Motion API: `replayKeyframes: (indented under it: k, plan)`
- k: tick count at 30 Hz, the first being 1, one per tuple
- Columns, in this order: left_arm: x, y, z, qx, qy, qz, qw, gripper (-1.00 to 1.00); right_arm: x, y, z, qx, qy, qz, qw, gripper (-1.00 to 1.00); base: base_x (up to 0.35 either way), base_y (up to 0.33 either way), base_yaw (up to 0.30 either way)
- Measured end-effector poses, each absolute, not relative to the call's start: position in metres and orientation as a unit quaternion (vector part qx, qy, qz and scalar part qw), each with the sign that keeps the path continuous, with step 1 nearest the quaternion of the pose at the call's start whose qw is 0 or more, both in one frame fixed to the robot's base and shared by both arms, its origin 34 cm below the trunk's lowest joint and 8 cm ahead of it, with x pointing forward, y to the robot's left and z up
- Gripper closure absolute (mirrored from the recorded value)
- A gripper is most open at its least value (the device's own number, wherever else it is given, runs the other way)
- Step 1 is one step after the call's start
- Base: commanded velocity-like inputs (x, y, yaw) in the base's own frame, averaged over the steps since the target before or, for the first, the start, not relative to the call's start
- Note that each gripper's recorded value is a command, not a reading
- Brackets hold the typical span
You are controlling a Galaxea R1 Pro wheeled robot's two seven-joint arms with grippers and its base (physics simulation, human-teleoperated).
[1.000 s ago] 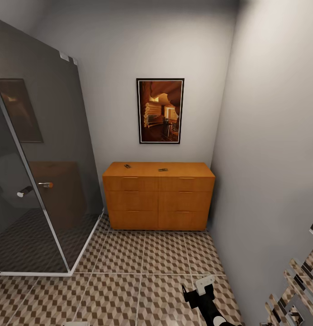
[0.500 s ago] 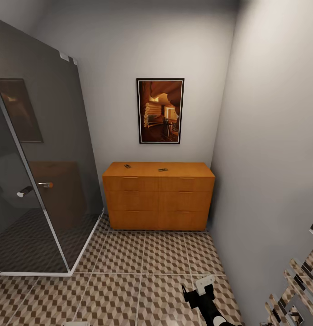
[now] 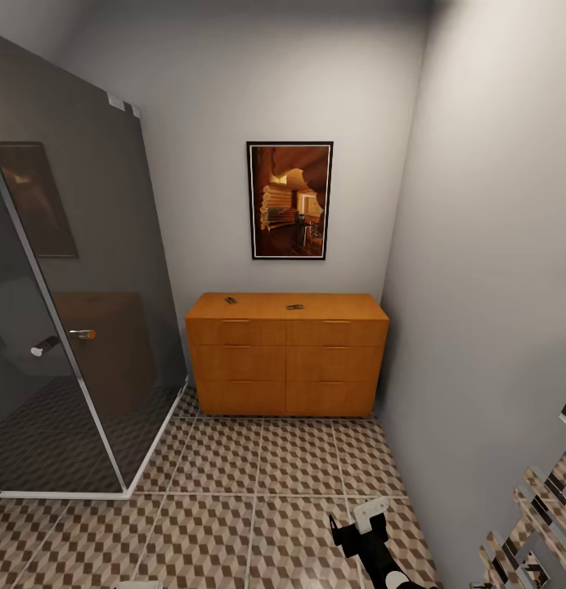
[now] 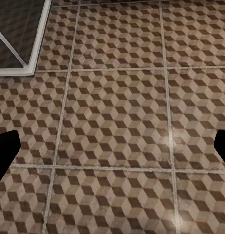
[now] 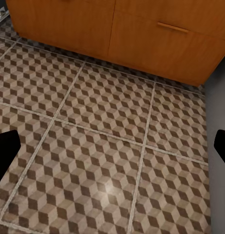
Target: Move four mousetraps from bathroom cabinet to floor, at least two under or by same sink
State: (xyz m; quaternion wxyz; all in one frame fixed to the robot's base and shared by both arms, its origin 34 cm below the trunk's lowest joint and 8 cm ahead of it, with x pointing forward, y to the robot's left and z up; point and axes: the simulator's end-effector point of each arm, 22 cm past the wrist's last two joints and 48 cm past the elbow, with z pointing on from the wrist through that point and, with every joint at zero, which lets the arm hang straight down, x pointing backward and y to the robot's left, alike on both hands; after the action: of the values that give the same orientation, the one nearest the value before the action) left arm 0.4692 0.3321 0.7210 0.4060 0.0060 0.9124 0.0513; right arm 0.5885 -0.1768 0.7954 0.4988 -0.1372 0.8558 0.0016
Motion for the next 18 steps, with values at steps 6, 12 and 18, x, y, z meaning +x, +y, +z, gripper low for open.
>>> replayKeyframes:
  k: [6,12,18]
  plan:
    - [0.4692,0.3321,0.7210,0.006,0.912,0.051,0.406,-1.00,0.5885,-0.1768,0.7954,-0.137,0.856,0.002,0.499,-1.00,0.000,0.000,0.000]
    - [0.4692,0.3321,0.7210,0.006,0.912,0.051,0.406,-1.00,0.5885,-0.1766,0.7954,-0.137,0.856,0.002,0.499,-1.00,0.000,0.000,0.000]
    - [0.4692,0.3321,0.7210,0.006,0.912,0.051,0.406,-1.00,0.5885,-0.1768,0.7954,-0.137,0.856,0.002,0.499,-1.00,0.000,0.000,0.000]
